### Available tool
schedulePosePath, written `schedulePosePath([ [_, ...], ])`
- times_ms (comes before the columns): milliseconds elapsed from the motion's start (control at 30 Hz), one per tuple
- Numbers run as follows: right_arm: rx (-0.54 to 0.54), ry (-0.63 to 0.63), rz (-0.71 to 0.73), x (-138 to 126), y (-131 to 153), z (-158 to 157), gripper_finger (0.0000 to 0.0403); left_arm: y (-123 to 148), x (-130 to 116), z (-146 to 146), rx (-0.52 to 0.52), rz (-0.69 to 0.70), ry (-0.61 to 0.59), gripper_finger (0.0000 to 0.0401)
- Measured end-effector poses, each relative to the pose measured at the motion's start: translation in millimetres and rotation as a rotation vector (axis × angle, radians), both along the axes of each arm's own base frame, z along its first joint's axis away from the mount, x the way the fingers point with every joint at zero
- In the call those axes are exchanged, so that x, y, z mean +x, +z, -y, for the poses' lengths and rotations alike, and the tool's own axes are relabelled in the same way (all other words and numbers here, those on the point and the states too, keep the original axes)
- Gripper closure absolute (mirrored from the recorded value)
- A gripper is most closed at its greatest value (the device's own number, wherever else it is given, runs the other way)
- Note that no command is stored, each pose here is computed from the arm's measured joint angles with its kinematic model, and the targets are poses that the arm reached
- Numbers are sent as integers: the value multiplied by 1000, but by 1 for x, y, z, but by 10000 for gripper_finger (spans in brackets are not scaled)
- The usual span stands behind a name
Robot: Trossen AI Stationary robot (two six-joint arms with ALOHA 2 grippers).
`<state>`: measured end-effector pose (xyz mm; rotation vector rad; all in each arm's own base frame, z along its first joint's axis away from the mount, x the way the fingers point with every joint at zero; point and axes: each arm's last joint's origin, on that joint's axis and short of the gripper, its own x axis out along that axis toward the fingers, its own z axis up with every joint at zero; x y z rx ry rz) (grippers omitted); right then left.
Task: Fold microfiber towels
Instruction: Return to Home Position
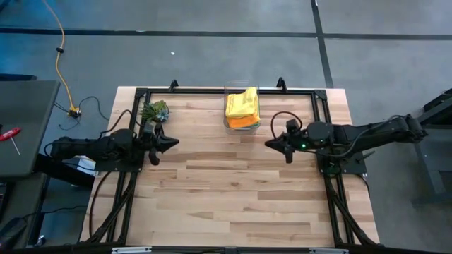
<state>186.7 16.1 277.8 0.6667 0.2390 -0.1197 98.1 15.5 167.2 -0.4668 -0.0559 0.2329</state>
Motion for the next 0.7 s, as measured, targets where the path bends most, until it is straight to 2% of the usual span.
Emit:
schedulePosePath([
  [100,-7,11,-40,-8,-1,1,384,-1,0,0,-1,-9,-4,401],
  [167,-33,34,-50,-17,1,1,393,-1,0,0,0,-9,-4,401],
  [367,-42,94,-97,-56,3,4,400,-1,0,0,0,-9,-4,401],
  [433,-52,96,-45,-66,-1,5,402,-1,0,0,-1,-9,-4,401],
  [600,-9,127,153,-82,-38,5,402,-1,0,0,-1,-9,-4,401],
  [700,7,142,190,-89,-66,6,402,-1,0,0,-1,-9,-3,401],
])
